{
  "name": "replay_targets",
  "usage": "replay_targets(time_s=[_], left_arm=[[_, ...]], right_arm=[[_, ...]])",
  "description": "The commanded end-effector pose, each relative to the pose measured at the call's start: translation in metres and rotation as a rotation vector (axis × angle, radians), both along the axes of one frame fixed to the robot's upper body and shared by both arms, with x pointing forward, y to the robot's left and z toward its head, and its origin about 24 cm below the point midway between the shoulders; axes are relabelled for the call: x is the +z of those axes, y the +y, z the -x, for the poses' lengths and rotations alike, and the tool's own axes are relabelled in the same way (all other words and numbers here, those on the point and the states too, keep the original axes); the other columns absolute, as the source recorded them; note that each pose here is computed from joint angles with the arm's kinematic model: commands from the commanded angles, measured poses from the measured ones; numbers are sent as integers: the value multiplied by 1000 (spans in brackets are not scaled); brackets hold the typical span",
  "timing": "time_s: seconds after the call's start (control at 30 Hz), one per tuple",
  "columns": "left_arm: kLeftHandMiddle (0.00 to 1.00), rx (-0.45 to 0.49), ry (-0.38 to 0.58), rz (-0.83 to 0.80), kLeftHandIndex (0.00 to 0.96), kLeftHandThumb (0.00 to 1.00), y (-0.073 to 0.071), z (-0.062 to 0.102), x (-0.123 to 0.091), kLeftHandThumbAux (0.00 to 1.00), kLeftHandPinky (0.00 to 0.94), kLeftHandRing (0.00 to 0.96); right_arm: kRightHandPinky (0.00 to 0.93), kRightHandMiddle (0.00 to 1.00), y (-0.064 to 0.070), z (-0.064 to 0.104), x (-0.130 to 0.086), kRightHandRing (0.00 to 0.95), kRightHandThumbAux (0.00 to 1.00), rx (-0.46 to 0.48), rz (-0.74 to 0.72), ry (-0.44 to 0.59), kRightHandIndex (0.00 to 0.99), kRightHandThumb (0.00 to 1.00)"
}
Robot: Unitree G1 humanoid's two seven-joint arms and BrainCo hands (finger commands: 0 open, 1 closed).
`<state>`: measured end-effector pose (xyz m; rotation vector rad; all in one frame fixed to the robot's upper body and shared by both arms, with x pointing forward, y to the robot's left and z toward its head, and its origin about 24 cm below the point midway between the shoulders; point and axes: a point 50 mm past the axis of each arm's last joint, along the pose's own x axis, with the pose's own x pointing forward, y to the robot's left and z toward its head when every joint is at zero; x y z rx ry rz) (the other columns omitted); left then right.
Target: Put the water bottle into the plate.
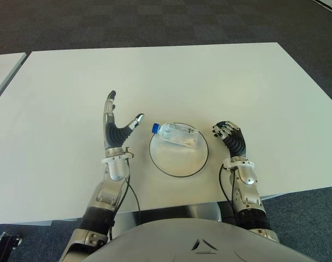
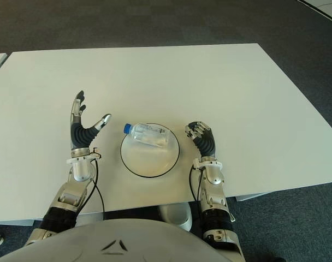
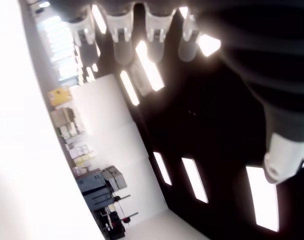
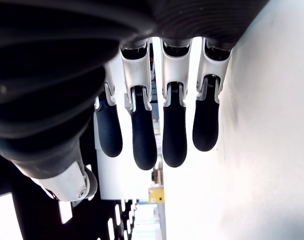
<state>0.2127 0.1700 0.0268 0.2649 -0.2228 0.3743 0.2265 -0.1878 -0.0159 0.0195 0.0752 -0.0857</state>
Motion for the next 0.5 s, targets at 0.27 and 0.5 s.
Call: replay_targets(time_s=[0.27,0.5], left_arm=[[0,36,121,380,0,174,27,18,-37,659,20,0],[11,-9,125,499,119,265,29,24,-44,767,96,2]], right_arm=[[508,493,-1,9,-16,485,726,-14,-20,97,429,712],[499,495,-3,9,-16,486,725,-11,-21,95,429,712]])
